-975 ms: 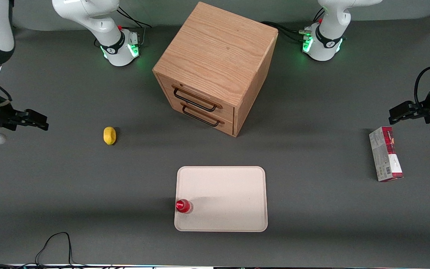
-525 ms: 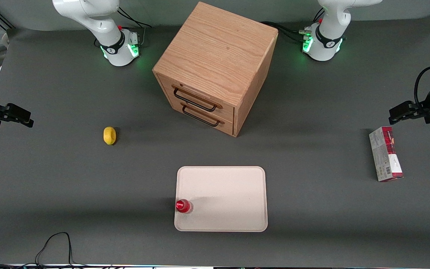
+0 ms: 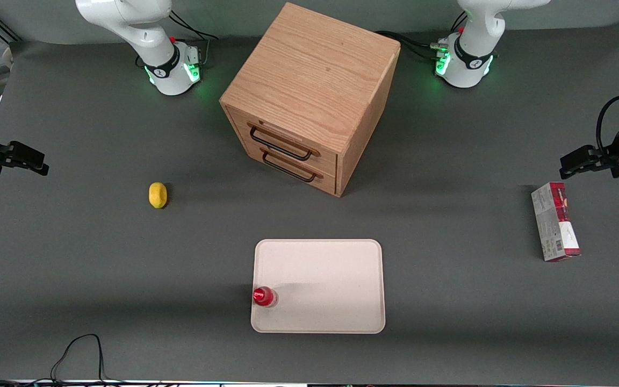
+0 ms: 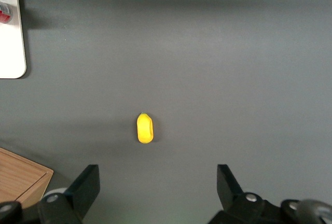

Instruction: Place coke bottle on tray

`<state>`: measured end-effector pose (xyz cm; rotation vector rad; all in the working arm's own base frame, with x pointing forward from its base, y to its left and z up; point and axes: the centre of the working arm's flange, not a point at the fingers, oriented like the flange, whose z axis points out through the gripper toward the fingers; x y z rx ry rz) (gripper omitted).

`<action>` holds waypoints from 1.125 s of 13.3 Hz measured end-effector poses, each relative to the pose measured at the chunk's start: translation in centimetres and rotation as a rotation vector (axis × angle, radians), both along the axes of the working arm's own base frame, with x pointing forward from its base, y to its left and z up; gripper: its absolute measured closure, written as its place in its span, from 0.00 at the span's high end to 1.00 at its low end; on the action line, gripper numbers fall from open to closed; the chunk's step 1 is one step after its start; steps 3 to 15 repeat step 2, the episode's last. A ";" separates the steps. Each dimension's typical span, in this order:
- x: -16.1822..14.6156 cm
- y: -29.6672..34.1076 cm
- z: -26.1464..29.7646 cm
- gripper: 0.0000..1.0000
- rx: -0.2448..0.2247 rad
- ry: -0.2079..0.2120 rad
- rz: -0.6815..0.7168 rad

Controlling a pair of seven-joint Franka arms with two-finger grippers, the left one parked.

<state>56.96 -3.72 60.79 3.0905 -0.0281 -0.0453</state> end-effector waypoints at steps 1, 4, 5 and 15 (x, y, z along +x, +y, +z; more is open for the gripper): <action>0.0 0.0 0.0 1.00 0.000 0.000 0.000; 0.0 0.0 0.0 1.00 0.000 0.000 0.000; 0.0 0.0 0.0 1.00 0.000 0.000 0.000; 0.0 0.0 0.0 1.00 0.000 0.000 0.000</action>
